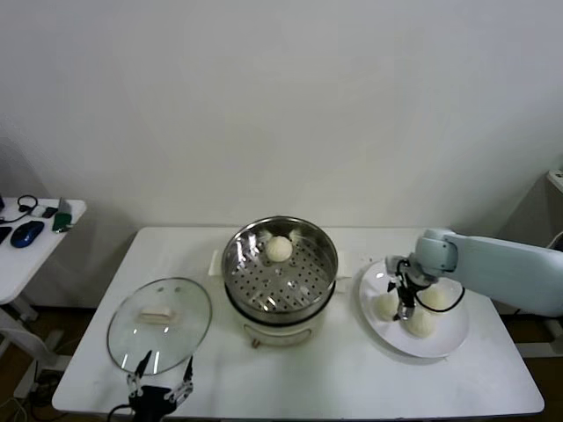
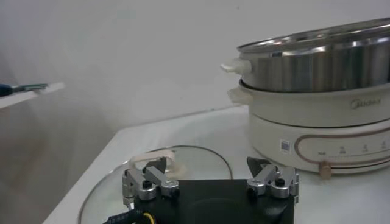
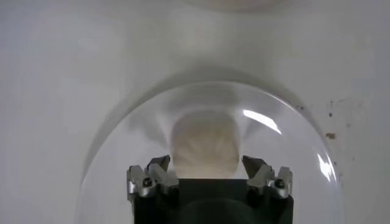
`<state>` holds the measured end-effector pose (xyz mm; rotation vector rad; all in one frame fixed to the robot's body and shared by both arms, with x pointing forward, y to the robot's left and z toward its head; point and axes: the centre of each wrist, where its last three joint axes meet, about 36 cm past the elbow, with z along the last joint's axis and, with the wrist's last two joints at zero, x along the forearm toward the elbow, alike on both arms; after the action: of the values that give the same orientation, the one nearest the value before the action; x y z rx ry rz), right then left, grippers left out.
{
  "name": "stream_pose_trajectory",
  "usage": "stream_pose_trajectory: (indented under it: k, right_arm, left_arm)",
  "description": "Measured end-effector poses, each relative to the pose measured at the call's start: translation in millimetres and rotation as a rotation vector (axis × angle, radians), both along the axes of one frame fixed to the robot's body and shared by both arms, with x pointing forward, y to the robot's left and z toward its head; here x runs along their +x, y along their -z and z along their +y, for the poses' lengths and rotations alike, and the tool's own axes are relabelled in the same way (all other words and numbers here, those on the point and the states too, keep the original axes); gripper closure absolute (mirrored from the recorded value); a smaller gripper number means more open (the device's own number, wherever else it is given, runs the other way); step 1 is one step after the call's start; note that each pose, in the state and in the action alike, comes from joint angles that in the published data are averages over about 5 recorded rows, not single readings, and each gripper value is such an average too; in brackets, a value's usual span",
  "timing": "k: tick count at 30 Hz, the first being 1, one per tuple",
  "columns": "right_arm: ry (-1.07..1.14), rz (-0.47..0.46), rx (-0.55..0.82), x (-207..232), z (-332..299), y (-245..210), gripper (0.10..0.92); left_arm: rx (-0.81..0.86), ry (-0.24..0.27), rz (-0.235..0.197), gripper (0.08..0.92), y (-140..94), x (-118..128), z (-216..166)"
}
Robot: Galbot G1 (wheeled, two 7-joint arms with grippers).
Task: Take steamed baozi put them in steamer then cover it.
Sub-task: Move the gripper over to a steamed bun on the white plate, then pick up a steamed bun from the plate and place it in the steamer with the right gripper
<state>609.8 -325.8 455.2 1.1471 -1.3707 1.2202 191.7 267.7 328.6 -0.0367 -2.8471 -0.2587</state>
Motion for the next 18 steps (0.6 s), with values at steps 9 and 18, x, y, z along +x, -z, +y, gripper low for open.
stream_pose_trajectory:
  k: [9, 18]
  right_arm:
    - [-0.001, 0.003, 0.017, 2, -1, -4, 0.368]
    - [-0.025, -0.031, 0.058, 19, -4, -64, 0.369]
  left_arm:
    - [-0.001, 0.001, 0.001, 0.177, 1, 1, -2]
    - [-0.007, 0.005, -0.007, 0.177, -1, 2, -6]
